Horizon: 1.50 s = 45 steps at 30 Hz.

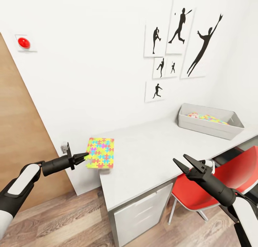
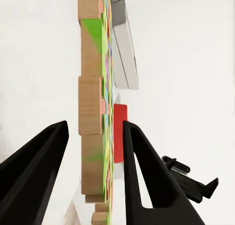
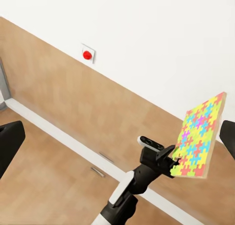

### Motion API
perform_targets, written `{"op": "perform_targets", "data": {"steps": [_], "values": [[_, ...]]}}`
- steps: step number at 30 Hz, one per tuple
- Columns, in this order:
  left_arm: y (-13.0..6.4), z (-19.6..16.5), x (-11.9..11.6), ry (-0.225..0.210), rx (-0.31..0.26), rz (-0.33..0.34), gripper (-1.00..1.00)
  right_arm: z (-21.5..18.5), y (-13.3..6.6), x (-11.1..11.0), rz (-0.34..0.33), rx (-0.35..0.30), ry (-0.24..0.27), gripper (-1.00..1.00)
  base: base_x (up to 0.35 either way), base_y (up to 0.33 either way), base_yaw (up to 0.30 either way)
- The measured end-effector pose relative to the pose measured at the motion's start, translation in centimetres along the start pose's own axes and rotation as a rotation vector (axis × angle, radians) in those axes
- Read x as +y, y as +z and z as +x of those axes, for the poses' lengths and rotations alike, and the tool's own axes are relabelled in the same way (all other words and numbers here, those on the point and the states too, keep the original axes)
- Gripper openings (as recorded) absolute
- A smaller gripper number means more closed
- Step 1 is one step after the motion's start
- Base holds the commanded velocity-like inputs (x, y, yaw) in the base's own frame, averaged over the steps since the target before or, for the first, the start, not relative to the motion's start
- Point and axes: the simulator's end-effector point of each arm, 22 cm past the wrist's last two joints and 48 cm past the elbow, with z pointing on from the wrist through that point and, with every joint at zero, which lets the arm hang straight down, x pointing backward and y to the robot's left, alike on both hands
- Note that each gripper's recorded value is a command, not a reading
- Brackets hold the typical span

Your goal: Put all the toys in the child's room - the three board games (two on the bed and one on the table), the two jigsaw puzzles on the table, and the tennis ball on the table - inside the toy box on the table in the child's room.

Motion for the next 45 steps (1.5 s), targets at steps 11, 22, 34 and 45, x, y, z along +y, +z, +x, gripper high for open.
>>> {"op": "perform_targets", "data": {"steps": [11,22,34,45], "values": [[0.3,-0.1,-3.2,0.035,0.014,0.021,-1.0,-0.8,0.5,1.4,0.001,-0.002,0.001,1.0,-0.052,0.0,0.0],[0.2,-0.4,-5.0,0.039,0.016,0.023,-1.0,-1.7,0.9,2.0,0.044,-0.003,-0.007,1.0,-0.122,0.039,0.0],[0.5,0.0,-7.6,0.063,0.038,0.033,-1.0,-4.8,-0.8,-1.0,0.278,-0.069,-0.026,1.0,-0.012,0.004,0.0],[0.4,-0.2,-9.3,0.068,0.04,0.034,-1.0,-5.3,-0.6,-0.6,0.323,-0.065,-0.045,1.0,0.0,0.0,0.0]]}}
